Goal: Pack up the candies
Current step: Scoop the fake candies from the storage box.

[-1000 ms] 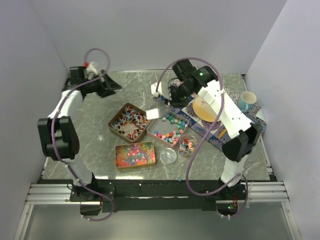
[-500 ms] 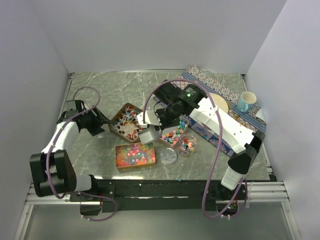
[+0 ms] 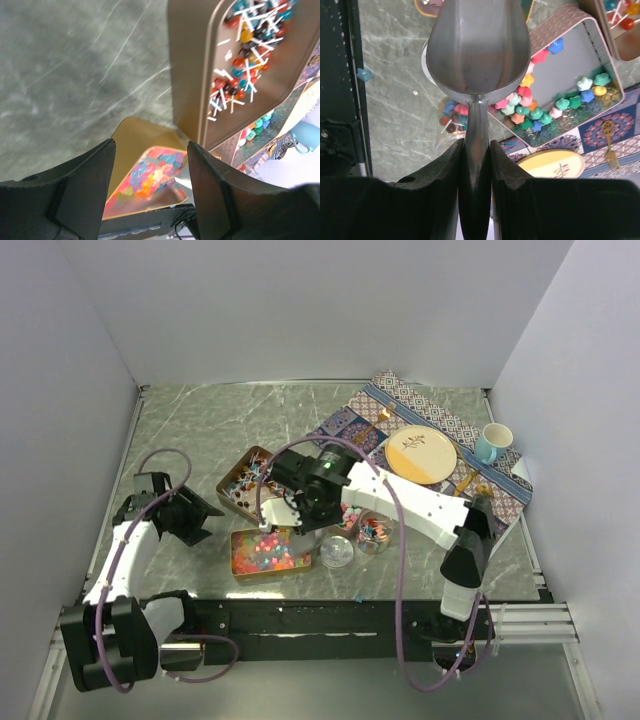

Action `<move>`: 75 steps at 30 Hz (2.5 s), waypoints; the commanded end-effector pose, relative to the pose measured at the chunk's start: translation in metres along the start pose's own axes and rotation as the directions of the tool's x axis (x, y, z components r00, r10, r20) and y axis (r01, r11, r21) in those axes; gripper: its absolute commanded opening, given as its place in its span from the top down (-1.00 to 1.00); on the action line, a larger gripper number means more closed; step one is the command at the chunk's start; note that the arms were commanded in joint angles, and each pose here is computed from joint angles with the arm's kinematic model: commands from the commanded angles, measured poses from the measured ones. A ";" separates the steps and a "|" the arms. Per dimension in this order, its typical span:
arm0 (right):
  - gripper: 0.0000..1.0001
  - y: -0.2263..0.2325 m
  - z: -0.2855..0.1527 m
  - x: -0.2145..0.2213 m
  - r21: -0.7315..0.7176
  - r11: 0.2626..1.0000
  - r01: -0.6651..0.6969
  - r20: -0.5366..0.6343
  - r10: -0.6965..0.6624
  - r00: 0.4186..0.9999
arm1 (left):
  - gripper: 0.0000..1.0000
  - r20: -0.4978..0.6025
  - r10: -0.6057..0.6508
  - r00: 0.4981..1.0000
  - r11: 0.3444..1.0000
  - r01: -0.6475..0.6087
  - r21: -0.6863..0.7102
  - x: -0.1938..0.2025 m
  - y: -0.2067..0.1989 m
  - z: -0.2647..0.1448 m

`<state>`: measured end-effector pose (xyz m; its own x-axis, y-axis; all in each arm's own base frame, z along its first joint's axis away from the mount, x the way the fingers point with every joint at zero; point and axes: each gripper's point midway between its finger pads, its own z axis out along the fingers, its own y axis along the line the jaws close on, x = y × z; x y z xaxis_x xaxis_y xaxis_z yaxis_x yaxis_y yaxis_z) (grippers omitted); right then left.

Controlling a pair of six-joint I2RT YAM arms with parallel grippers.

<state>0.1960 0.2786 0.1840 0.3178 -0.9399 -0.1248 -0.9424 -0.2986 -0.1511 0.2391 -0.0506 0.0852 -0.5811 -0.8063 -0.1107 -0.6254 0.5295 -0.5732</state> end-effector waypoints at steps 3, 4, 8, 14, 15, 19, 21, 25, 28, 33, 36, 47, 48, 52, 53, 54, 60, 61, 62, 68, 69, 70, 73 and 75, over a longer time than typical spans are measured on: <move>1.00 0.009 0.012 0.013 0.040 0.992 -0.119 -0.215 0.125 0.968 | -0.31 0.020 -0.047 0.999 0.997 0.049 -0.067 0.011 0.020 -0.011; 1.00 0.009 0.019 0.013 0.041 0.990 -0.136 -0.241 0.142 0.960 | -0.31 0.024 -0.050 0.998 0.996 0.052 -0.078 0.012 0.023 -0.012; 1.00 0.012 0.029 0.018 0.065 0.990 -0.128 -0.314 0.142 0.939 | -0.31 0.044 -0.054 0.998 0.989 0.060 -0.138 0.017 0.039 -0.016; 1.00 -0.014 0.027 0.007 0.166 0.984 -0.062 -0.352 0.118 0.928 | -0.30 0.072 -0.053 0.996 0.988 0.063 -0.140 0.013 0.036 -0.024; 1.00 -0.018 0.030 0.003 0.179 0.983 -0.034 -0.375 0.100 0.922 | -0.31 0.077 -0.053 0.996 0.988 0.064 -0.141 0.012 0.036 -0.025; 1.00 -0.030 0.025 -0.011 0.212 0.975 0.070 -0.396 0.020 0.918 | -0.33 0.092 -0.043 0.995 0.985 0.058 -0.165 0.008 0.036 -0.031; 1.00 -0.030 0.023 -0.015 0.210 0.972 0.105 -0.401 -0.012 0.916 | -0.33 0.111 -0.028 0.993 0.987 0.044 -0.152 0.002 0.028 -0.036; 1.00 -0.024 0.021 -0.029 0.199 0.958 0.206 -0.417 -0.108 0.902 | -0.31 0.156 -0.009 0.988 0.988 0.034 -0.153 -0.010 0.020 -0.045; 1.00 -0.020 0.023 -0.042 0.174 0.947 0.270 -0.408 -0.180 0.895 | -0.29 0.167 0.005 0.986 0.988 0.021 -0.152 -0.014 0.016 -0.049; 1.00 -0.023 0.035 -0.056 0.142 0.936 0.323 -0.412 -0.240 0.879 | -0.23 0.114 -0.028 0.993 0.978 0.051 -0.204 -0.001 0.033 -0.039; 1.00 -0.021 0.048 -0.061 0.123 0.934 0.337 -0.429 -0.256 0.866 | -0.18 0.068 -0.072 0.995 0.973 0.085 -0.214 0.012 0.044 -0.028; 1.00 0.012 0.099 -0.052 -0.024 0.970 0.242 -0.346 -0.236 0.908 | -0.03 0.006 -0.062 0.998 0.988 0.062 -0.140 0.025 0.044 -0.010; 1.00 0.012 0.102 -0.052 -0.022 0.972 0.234 -0.330 -0.228 0.916 | -0.02 0.002 -0.055 0.998 0.990 0.055 -0.130 0.025 0.043 -0.009; 1.00 0.014 0.116 -0.053 -0.025 0.981 0.190 -0.228 -0.191 0.955 | 0.00 0.008 -0.042 0.999 0.995 0.042 -0.094 0.022 0.036 -0.008; 1.00 0.012 0.117 -0.064 -0.004 0.984 0.181 -0.155 -0.179 0.972 | 0.01 0.017 -0.030 0.999 0.996 0.031 -0.079 0.019 0.031 -0.009; 1.00 0.009 0.118 -0.064 0.007 0.986 0.167 -0.137 -0.165 0.977 | 0.01 0.033 -0.018 0.999 0.997 0.020 -0.068 0.015 0.027 -0.009; 1.00 -0.003 0.125 -0.073 0.006 0.999 0.035 0.003 -0.035 0.999 | 0.00 0.080 0.018 0.997 0.999 -0.015 -0.035 -0.003 0.007 -0.018; 1.00 -0.007 0.125 -0.073 0.014 1.000 0.027 0.009 -0.027 1.000 | 0.00 0.077 0.021 0.997 0.999 -0.018 -0.039 -0.003 0.006 -0.017; 1.00 -0.013 0.120 -0.079 0.047 0.999 0.023 0.045 -0.025 0.999 | 0.00 0.085 0.027 0.996 0.999 -0.024 -0.037 -0.006 0.003 -0.019; 1.00 -0.027 0.101 -0.088 0.152 0.988 -0.002 0.167 -0.023 0.986 | 0.00 0.127 0.075 0.989 0.997 -0.073 -0.020 -0.021 -0.015 -0.028; 1.00 -0.025 0.102 -0.083 0.152 0.988 -0.016 0.168 -0.010 0.986 | 0.00 0.129 0.078 0.989 0.997 -0.077 -0.014 -0.023 -0.017 -0.029; 1.00 -0.023 0.101 -0.084 0.143 0.990 -0.020 0.191 -0.007 0.982 | 0.00 0.139 0.083 0.987 0.996 -0.084 -0.004 -0.026 -0.023 -0.033; 1.00 -0.028 0.084 -0.082 0.169 0.984 -0.065 0.244 0.022 0.970 | 0.01 0.171 0.108 0.979 0.994 -0.112 0.010 -0.036 -0.036 -0.042; 1.00 -0.031 0.067 -0.078 0.199 0.976 -0.091 0.279 0.033 0.960 | 0.01 0.197 0.118 0.973 0.992 -0.126 0.025 -0.043 -0.045 -0.048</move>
<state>0.1968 0.3578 0.0778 0.3284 -0.9197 -0.2153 -0.9313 -0.2772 -0.2364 0.2460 -0.0351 0.1229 -0.5537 -0.7998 -0.2320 -0.6055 0.5779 -0.5472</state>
